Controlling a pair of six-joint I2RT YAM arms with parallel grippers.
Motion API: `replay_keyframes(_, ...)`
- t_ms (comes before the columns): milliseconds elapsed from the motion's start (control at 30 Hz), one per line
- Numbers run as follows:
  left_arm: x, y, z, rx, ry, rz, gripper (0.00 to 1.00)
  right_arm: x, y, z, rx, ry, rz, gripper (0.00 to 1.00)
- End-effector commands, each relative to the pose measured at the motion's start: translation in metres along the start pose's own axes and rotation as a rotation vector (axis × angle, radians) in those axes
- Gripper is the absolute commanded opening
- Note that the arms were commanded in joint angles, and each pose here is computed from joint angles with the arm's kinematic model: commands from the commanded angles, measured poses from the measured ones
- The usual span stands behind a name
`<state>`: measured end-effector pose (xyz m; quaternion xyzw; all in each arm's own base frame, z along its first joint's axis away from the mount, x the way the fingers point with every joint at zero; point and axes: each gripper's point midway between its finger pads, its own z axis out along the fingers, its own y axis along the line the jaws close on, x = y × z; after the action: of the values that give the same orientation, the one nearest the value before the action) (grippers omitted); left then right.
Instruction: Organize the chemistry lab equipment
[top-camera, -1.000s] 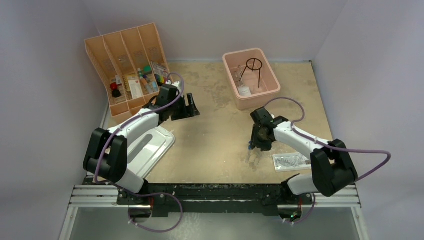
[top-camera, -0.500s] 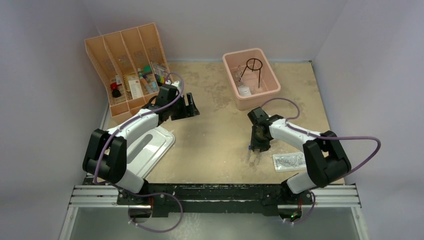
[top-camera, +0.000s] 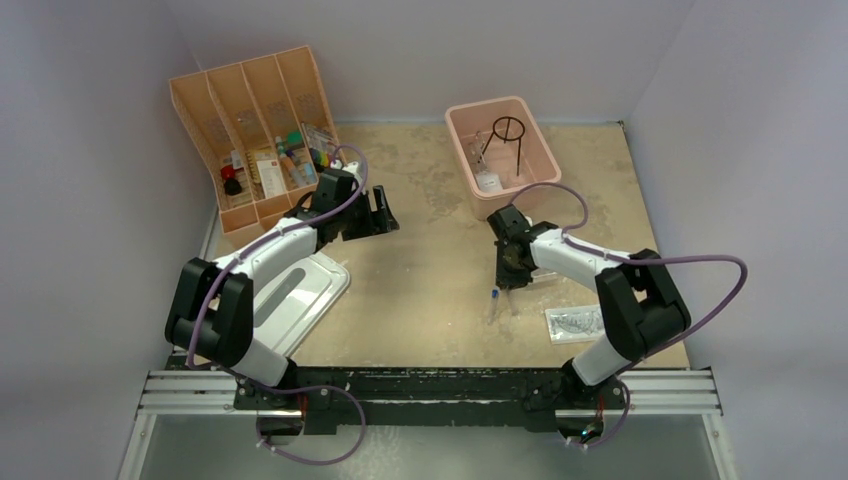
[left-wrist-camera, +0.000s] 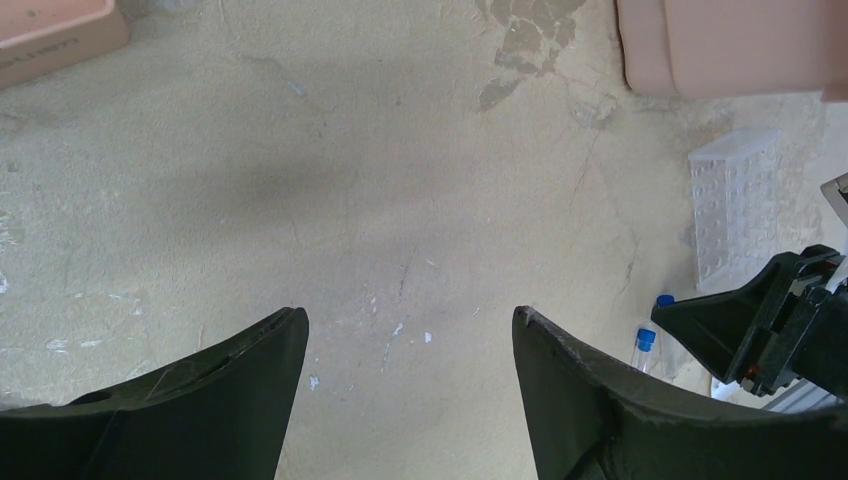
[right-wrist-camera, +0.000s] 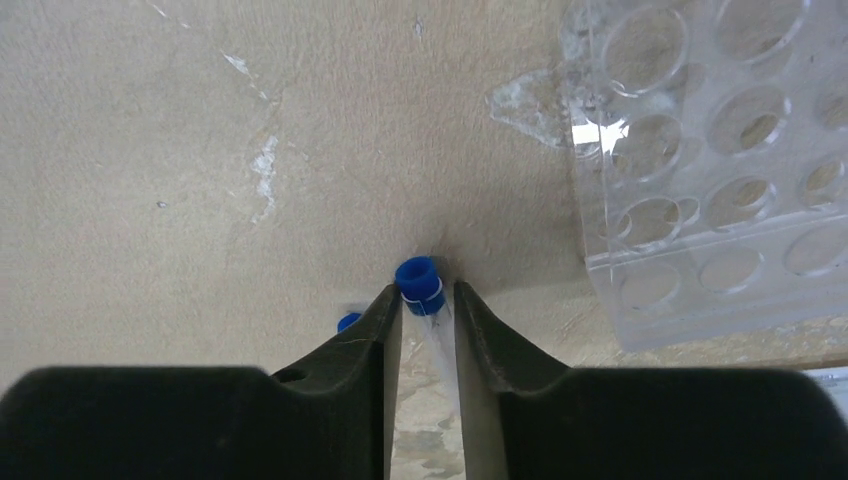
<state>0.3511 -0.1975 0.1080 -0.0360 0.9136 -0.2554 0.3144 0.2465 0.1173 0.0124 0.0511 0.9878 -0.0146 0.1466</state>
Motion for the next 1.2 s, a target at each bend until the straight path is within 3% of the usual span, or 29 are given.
replay_keyframes(0, -0.017, -0.017, -0.011, 0.053, -0.066, 0.016, 0.74, -0.005, -0.011, 0.017, 0.070, -0.039, -0.008, 0.24)
replay_keyframes(233, -0.016, -0.025, -0.012, 0.097, -0.061, 0.011, 0.74, -0.033, -0.015, -0.009, 0.084, -0.159, 0.020, 0.20)
replay_keyframes(600, -0.015, -0.052, -0.022, 0.198, -0.081, 0.020, 0.73, -0.070, 0.012, -0.063, -0.101, -0.329, 0.150, 0.20)
replay_keyframes(700, -0.013, -0.079, -0.030, 0.303, -0.083, 0.040, 0.72, -0.083, 0.026, -0.084, -0.188, -0.365, 0.195, 0.20)
replay_keyframes(967, -0.013, -0.183, -0.061, 0.667, -0.235, 0.089, 0.69, -0.123, 0.073, -0.155, -0.513, -0.481, 0.362, 0.20)
replay_keyframes(1167, 0.005, -0.221, -0.063, 0.798, -0.223, 0.087, 0.59, -0.139, 0.094, -0.191, -0.668, -0.513, 0.394, 0.20)
